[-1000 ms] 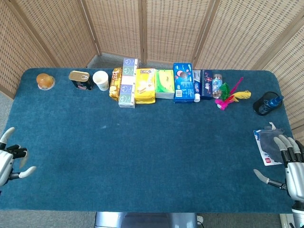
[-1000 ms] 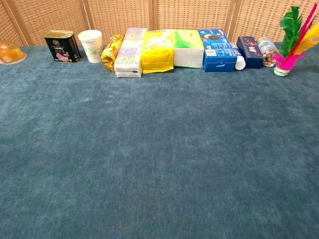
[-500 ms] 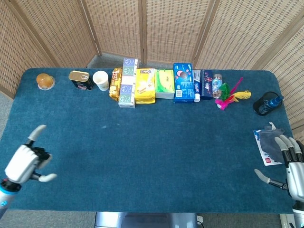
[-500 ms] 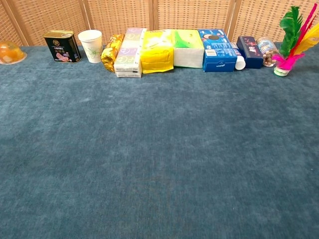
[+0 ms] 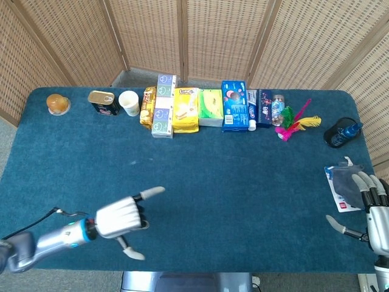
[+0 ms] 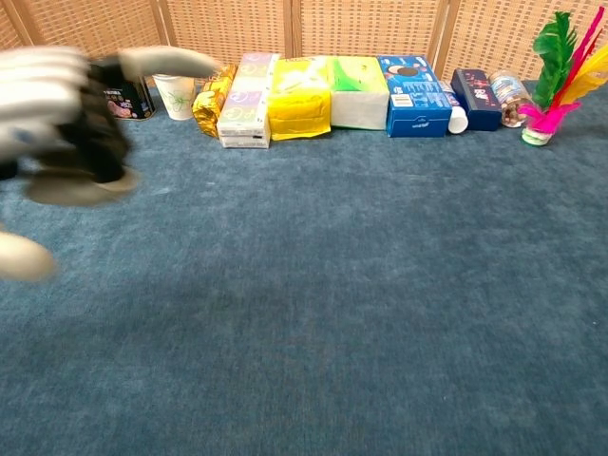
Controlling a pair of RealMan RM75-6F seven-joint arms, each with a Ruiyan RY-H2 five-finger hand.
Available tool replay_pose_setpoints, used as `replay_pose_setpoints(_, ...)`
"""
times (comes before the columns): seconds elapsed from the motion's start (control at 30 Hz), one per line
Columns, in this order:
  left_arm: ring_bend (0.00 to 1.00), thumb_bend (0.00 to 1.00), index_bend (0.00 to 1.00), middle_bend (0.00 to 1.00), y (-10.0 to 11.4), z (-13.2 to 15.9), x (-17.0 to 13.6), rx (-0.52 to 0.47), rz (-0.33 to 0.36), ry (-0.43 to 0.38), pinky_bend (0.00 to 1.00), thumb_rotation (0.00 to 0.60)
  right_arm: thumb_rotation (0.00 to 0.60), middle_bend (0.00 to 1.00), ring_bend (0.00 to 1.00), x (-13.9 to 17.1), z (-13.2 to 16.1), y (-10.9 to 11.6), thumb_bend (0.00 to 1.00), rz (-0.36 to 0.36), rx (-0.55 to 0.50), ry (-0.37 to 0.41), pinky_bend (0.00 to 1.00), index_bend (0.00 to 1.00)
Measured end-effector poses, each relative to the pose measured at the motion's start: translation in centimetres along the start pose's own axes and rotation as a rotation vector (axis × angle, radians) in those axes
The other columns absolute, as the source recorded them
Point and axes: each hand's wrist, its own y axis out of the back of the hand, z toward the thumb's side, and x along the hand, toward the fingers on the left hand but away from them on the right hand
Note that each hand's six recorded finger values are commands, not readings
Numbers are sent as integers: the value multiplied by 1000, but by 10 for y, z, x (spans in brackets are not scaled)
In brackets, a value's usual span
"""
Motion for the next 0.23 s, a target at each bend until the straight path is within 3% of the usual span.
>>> replay_pose_setpoints(0.23,946,0,1000,1000,-11,38,64,67,-69,-174,0,0,248,0,0,-1,-4,3,0,-6,-12,-10,0,27)
